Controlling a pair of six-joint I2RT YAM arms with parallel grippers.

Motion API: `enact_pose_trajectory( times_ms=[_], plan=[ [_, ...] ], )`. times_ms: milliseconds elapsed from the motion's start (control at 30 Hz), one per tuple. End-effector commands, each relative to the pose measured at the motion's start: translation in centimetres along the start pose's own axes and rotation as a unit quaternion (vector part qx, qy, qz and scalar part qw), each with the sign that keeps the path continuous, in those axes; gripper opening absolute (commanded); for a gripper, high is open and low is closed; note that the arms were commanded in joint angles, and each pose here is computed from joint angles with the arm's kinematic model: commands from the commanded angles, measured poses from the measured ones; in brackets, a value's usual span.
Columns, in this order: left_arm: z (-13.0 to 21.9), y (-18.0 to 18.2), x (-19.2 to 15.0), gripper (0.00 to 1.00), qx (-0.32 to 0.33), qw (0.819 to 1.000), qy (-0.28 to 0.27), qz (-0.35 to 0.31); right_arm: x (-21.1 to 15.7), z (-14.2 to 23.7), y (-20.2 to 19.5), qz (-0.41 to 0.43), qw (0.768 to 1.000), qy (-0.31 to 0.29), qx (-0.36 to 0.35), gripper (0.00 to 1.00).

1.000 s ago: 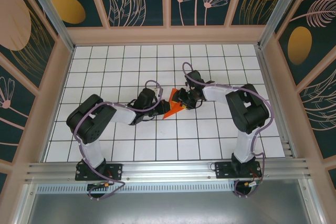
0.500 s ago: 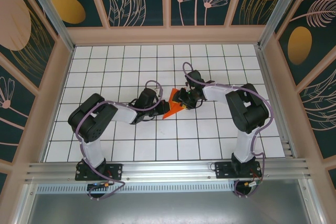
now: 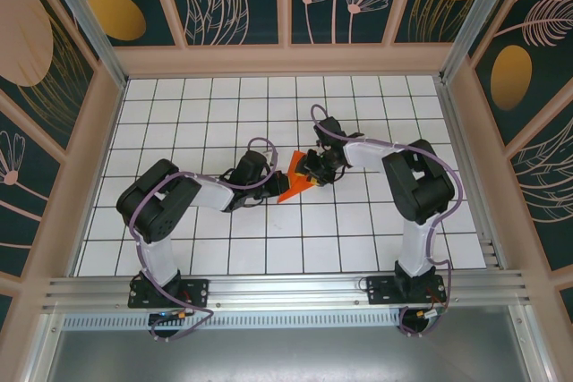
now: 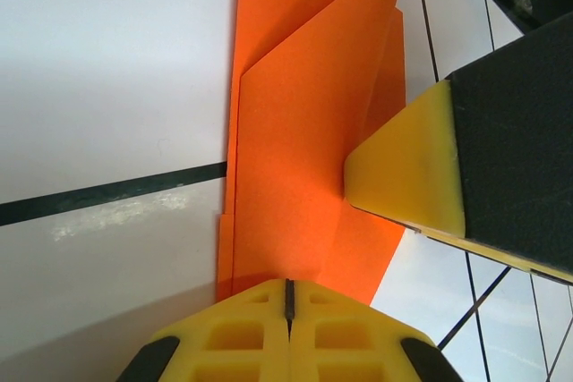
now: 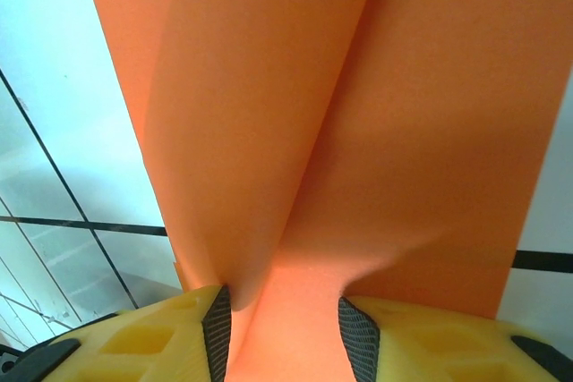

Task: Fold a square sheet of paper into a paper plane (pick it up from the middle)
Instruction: Fourth fold the wing at the center of the table.

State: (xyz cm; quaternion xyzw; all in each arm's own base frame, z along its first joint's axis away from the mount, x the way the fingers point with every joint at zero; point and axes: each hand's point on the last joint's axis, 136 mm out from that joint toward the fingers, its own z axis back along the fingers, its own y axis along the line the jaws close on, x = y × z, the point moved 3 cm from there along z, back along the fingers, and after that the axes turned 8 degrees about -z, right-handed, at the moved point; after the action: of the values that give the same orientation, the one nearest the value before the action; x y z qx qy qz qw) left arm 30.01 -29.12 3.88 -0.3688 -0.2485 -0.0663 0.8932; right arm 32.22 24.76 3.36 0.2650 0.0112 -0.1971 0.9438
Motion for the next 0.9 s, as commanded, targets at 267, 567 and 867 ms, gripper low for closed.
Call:
enact_pose_trajectory(
  times_ms=[267, 567, 867],
  plan=[
    [-0.1, 0.9, -0.2, 0.07, 0.023, 1.0, 0.01, 0.003, -0.5, -5.3, -13.5, -0.06, 0.962, -0.005, -0.268, 0.46],
    [0.7, -1.9, 2.2, 0.11, -0.03, 0.999, -0.025, -0.003, -0.6, -5.6, -14.0, -0.064, 0.958, -0.001, -0.281, 0.46],
    [-0.4, -1.5, 1.9, 0.12, -0.029, 1.0, -0.009, 0.002, -0.6, -5.7, -13.9, -0.063, 0.958, 0.001, -0.281, 0.45]
  ],
)
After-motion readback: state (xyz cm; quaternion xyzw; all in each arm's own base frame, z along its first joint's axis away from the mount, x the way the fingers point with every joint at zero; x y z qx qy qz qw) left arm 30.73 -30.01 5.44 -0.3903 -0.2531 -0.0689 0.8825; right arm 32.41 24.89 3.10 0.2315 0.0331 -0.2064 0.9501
